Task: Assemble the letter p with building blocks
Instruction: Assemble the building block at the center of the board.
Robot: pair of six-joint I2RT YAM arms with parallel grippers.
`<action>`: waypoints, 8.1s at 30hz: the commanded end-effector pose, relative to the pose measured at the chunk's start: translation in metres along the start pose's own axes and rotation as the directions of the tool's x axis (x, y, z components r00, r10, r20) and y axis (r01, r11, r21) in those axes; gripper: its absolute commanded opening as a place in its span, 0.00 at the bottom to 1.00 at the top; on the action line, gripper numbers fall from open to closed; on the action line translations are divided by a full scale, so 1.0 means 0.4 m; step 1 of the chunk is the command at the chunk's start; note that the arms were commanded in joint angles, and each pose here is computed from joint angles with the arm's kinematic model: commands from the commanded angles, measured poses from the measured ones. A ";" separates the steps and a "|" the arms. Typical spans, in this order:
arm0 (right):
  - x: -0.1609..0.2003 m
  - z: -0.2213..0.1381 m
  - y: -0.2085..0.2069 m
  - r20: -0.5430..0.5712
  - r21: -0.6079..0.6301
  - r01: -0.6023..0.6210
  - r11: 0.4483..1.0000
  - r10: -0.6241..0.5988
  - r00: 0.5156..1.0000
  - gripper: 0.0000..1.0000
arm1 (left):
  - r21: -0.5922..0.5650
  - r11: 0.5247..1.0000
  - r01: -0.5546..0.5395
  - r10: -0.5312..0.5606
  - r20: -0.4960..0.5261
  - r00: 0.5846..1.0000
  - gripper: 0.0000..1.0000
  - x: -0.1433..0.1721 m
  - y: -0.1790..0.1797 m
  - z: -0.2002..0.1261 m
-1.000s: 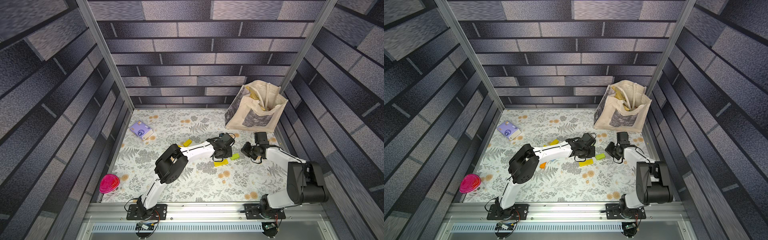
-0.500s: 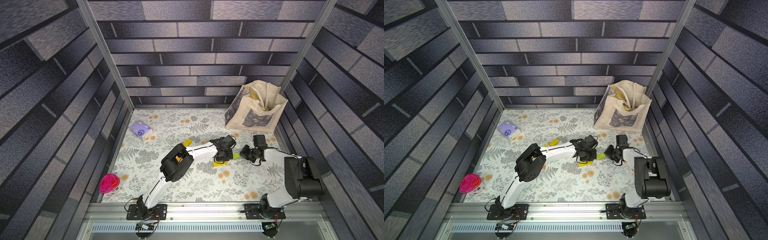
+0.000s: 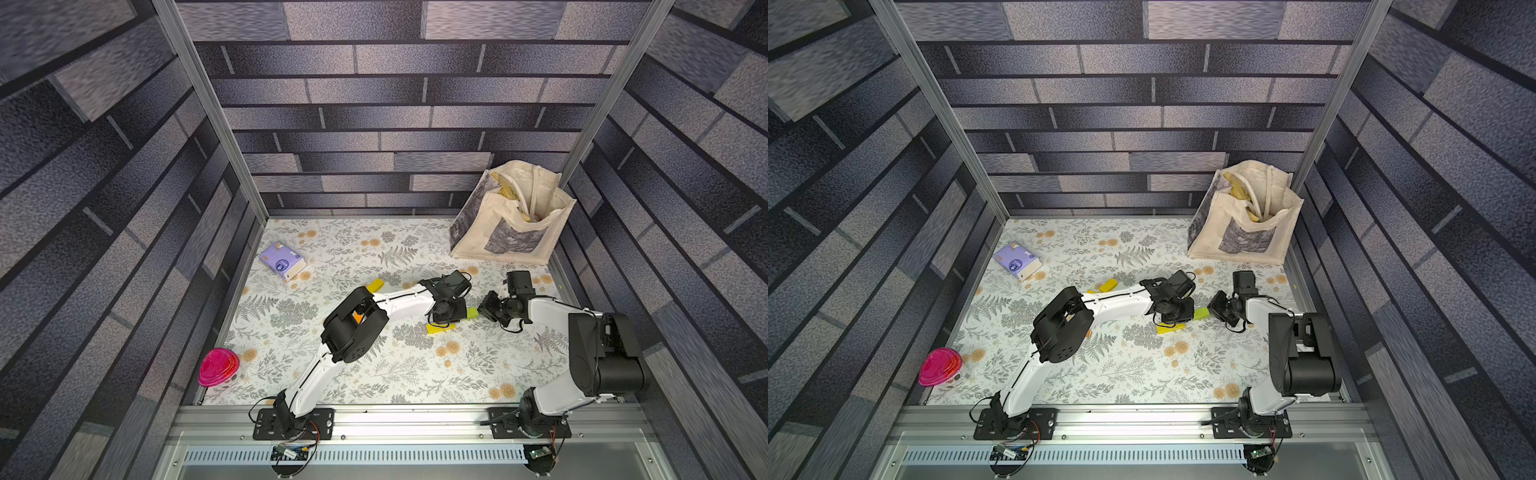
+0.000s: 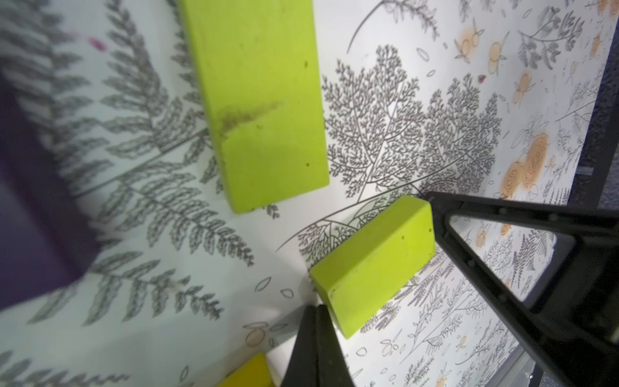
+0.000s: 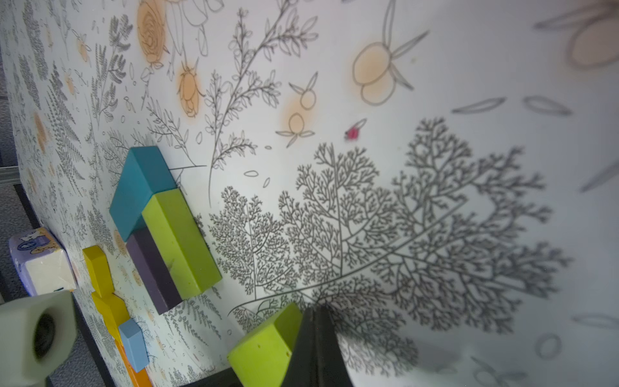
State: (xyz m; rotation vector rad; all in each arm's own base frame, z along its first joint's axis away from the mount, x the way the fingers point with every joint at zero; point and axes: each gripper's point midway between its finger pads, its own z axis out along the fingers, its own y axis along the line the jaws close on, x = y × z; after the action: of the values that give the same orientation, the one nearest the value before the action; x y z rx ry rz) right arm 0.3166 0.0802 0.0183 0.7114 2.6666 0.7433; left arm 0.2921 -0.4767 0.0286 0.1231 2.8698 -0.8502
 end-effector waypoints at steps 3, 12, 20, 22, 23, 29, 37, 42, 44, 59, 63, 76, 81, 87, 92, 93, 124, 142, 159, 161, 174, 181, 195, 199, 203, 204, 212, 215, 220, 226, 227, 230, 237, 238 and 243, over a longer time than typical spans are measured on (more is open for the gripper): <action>0.085 0.006 -0.006 -0.117 0.025 0.033 0.999 -0.030 0.993 0.00 | 0.005 1.000 0.026 -0.026 0.013 1.000 0.00 -0.012 0.019 0.004; 0.121 0.036 0.019 -0.161 0.042 0.074 0.996 -0.066 0.985 0.00 | -0.011 0.999 0.035 -0.034 0.039 0.999 0.00 -0.022 0.041 -0.019; 0.133 0.062 0.026 -0.178 0.049 0.083 0.995 -0.073 0.981 0.00 | -0.019 0.999 0.046 -0.045 0.042 0.998 0.00 -0.011 0.065 -0.031; 0.132 0.067 0.029 -0.180 0.049 0.083 0.995 -0.073 0.981 0.00 | -0.023 0.998 0.050 -0.049 0.047 0.998 0.00 -0.010 0.071 -0.035; 0.132 0.070 0.029 -0.183 0.050 0.084 0.995 -0.073 0.980 0.00 | -0.024 0.998 0.051 -0.050 0.049 0.998 0.00 -0.009 0.074 -0.038; 0.137 0.083 0.039 -0.192 0.047 0.089 0.995 -0.078 0.978 0.00 | -0.028 0.997 0.071 -0.069 0.065 0.995 0.00 -0.016 0.094 -0.049; 0.161 0.097 0.024 -0.203 0.053 0.073 0.996 -0.061 0.977 0.00 | -0.026 0.997 0.076 -0.074 0.067 0.995 0.00 -0.021 0.101 -0.048; 0.170 0.101 0.014 -0.207 0.062 0.067 0.996 -0.053 0.977 0.00 | -0.022 0.997 0.073 -0.071 0.079 0.994 0.00 -0.030 0.101 -0.057; 0.170 0.101 0.013 -0.208 0.066 0.066 0.996 -0.051 0.977 0.00 | -0.026 0.997 0.072 -0.070 0.083 0.994 0.00 -0.033 0.103 -0.061; 0.192 0.101 -0.019 -0.220 0.100 0.050 0.994 -0.027 0.975 0.00 | -0.023 0.997 0.074 -0.071 0.123 0.990 0.00 -0.054 0.119 -0.090; 0.198 0.098 -0.029 -0.221 0.112 0.050 0.992 -0.024 0.975 0.00 | -0.018 0.997 0.072 -0.069 0.121 0.990 0.00 -0.055 0.118 -0.090; 0.201 0.089 -0.048 -0.213 0.147 0.055 0.988 -0.023 0.977 0.04 | -0.017 0.998 0.068 -0.065 0.116 0.991 0.00 -0.058 0.116 -0.088; 0.198 0.086 -0.049 -0.207 0.152 0.052 0.987 -0.020 0.978 0.06 | -0.020 0.997 0.069 -0.066 0.125 0.990 0.00 -0.058 0.120 -0.094; 0.196 0.064 -0.048 -0.190 0.163 0.057 0.985 -0.025 0.981 0.10 | -0.033 0.997 0.070 -0.064 0.156 0.986 0.00 -0.060 0.134 -0.117; 0.194 0.040 -0.049 -0.170 0.173 0.058 0.983 -0.028 0.985 0.11 | -0.022 0.997 0.070 -0.065 0.153 0.986 0.00 -0.053 0.135 -0.114; 0.197 0.038 -0.051 -0.171 0.174 0.058 0.983 -0.028 0.985 0.11 | -0.022 0.997 0.069 -0.065 0.151 0.986 0.00 -0.053 0.136 -0.114; 0.235 0.084 -0.069 -0.183 0.129 -0.029 0.991 0.053 0.982 0.09 | 0.006 0.996 0.084 -0.084 0.104 0.991 0.00 -0.058 0.141 -0.075; 0.259 0.076 -0.088 -0.185 0.134 -0.067 0.989 0.091 0.978 0.09 | 0.035 0.996 0.084 -0.087 0.102 0.991 0.00 -0.084 0.132 -0.077; 0.269 0.091 -0.071 -0.180 0.093 -0.108 0.990 0.123 0.976 0.08 | 0.036 0.996 0.085 -0.087 0.084 0.993 0.00 -0.052 0.133 -0.090; 0.271 0.090 -0.071 -0.180 0.093 -0.108 0.990 0.124 0.976 0.07 | 0.037 0.996 0.085 -0.088 0.086 0.992 0.00 -0.056 0.133 -0.090; 0.301 0.103 -0.074 -0.195 0.098 -0.114 0.989 0.132 0.972 0.07 | 0.046 0.995 0.086 -0.091 0.100 0.991 0.00 -0.081 0.134 -0.093; 0.307 0.103 -0.080 -0.187 0.107 -0.117 0.987 0.136 0.973 0.07 | 0.010 0.998 0.068 -0.069 0.131 0.989 0.00 -0.074 0.146 -0.120; 0.306 0.109 -0.084 -0.175 0.125 -0.119 0.985 0.140 0.974 0.07 | 0.011 0.998 0.059 -0.060 0.110 0.992 0.00 -0.058 0.149 -0.113; 0.304 0.115 -0.086 -0.173 0.128 -0.119 0.985 0.140 0.975 0.07 | 0.015 0.998 0.059 -0.061 0.106 0.993 0.00 -0.056 0.148 -0.111; 0.305 0.119 -0.086 -0.177 0.129 -0.116 0.985 0.138 0.974 0.07 | 0.016 0.998 0.058 -0.060 0.104 0.993 0.00 -0.056 0.147 -0.109; 0.304 0.119 -0.087 -0.175 0.129 -0.118 0.985 0.139 0.975 0.07 | 0.016 0.998 0.059 -0.060 0.102 0.993 0.00 -0.055 0.147 -0.108; 0.311 0.105 -0.096 -0.177 0.141 -0.104 0.984 0.128 0.976 0.07 | 0.020 0.998 0.057 -0.059 0.098 0.993 0.00 -0.056 0.143 -0.105; 0.312 0.089 -0.111 -0.164 0.168 -0.084 0.982 0.112 0.980 0.07 | 0.026 0.998 0.055 -0.057 0.090 0.994 0.00 -0.056 0.138 -0.100; 0.311 0.076 -0.110 -0.169 0.181 -0.063 0.981 0.094 0.981 0.07 | 0.038 0.998 0.045 -0.048 0.076 0.996 0.00 -0.053 0.128 -0.089; 0.300 0.069 -0.123 -0.153 0.209 -0.066 0.976 0.099 0.983 0.07 | 0.046 0.998 0.035 -0.038 0.070 0.997 0.00 -0.053 0.122 -0.088; 0.296 0.067 -0.123 -0.149 0.209 -0.069 0.976 0.101 0.984 0.07 | 0.045 0.998 0.034 -0.037 0.067 0.997 0.00 -0.051 0.122 -0.086; 0.281 0.062 -0.128 -0.140 0.216 -0.072 0.974 0.104 0.985 0.07 | 0.043 0.999 0.033 -0.035 0.063 0.997 0.00 -0.051 0.124 -0.085; 0.255 0.065 -0.120 -0.137 0.200 -0.090 0.976 0.119 0.983 0.07 | 0.037 0.999 0.032 -0.034 0.054 0.998 0.00 -0.048 0.127 -0.081; 0.252 0.066 -0.118 -0.134 0.199 -0.091 0.976 0.119 0.984 0.07 | 0.035 0.999 0.033 -0.034 0.053 0.998 0.00 -0.048 0.128 -0.081; 0.245 0.069 -0.114 -0.133 0.199 -0.086 0.976 0.114 0.984 0.07 | 0.024 0.999 0.038 -0.039 0.046 0.998 0.00 -0.046 0.136 -0.074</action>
State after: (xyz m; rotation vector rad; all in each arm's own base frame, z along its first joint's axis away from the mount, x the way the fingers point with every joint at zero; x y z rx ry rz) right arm 0.2868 0.1477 0.0135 0.7001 2.6342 0.9162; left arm 0.3150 -0.4147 0.0311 0.0027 2.8080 -0.9082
